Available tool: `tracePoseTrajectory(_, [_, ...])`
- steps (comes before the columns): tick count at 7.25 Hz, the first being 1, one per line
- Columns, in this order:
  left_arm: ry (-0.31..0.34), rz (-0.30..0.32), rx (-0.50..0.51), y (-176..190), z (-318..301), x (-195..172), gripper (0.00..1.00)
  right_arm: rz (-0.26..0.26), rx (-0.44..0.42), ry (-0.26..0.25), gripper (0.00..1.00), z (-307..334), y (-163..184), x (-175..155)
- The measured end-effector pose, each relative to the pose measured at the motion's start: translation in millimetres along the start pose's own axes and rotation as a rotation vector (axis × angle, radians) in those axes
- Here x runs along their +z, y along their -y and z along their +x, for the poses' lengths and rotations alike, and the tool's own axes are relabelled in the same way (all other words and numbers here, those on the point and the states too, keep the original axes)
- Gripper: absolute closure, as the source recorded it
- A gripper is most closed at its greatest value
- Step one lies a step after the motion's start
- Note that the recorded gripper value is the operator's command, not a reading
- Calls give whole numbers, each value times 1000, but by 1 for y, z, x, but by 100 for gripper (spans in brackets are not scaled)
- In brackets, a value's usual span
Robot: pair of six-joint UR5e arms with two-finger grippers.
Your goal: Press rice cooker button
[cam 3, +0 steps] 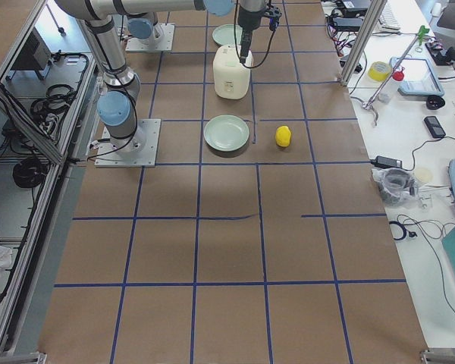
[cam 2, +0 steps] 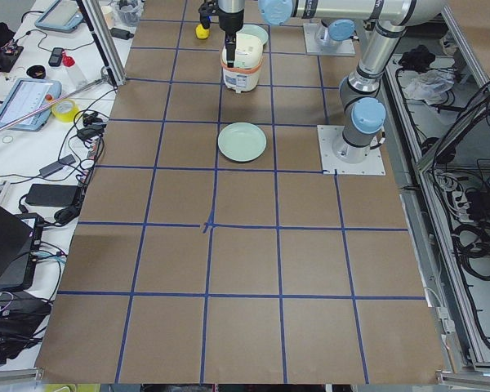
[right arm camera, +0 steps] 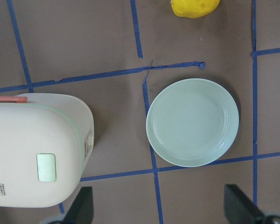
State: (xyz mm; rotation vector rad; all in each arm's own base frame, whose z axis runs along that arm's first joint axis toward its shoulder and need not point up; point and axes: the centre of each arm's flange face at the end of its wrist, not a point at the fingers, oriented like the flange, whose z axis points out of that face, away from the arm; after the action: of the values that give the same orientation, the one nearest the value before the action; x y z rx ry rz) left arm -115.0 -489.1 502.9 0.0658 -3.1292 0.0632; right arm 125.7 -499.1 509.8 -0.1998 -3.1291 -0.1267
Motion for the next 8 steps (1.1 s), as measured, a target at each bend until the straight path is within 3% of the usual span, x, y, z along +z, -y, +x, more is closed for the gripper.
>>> tracePoseTrajectory(5, [0, 0, 0, 0, 0, 0, 0, -10, 0, -7, 2, 0, 0, 5])
tracePoseTrajectory(6, [0, 0, 0, 0, 0, 0, 0, -8, -1, -6, 37, 0, 0, 5])
tracePoseTrajectory(7, [0, 0, 0, 0, 0, 0, 0, -5, -2, -3, 95, -1, 0, 5])
tracePoseTrajectory(8, [0, 0, 0, 0, 0, 0, 0, -6, -1, 3, 100, -2, 0, 6])
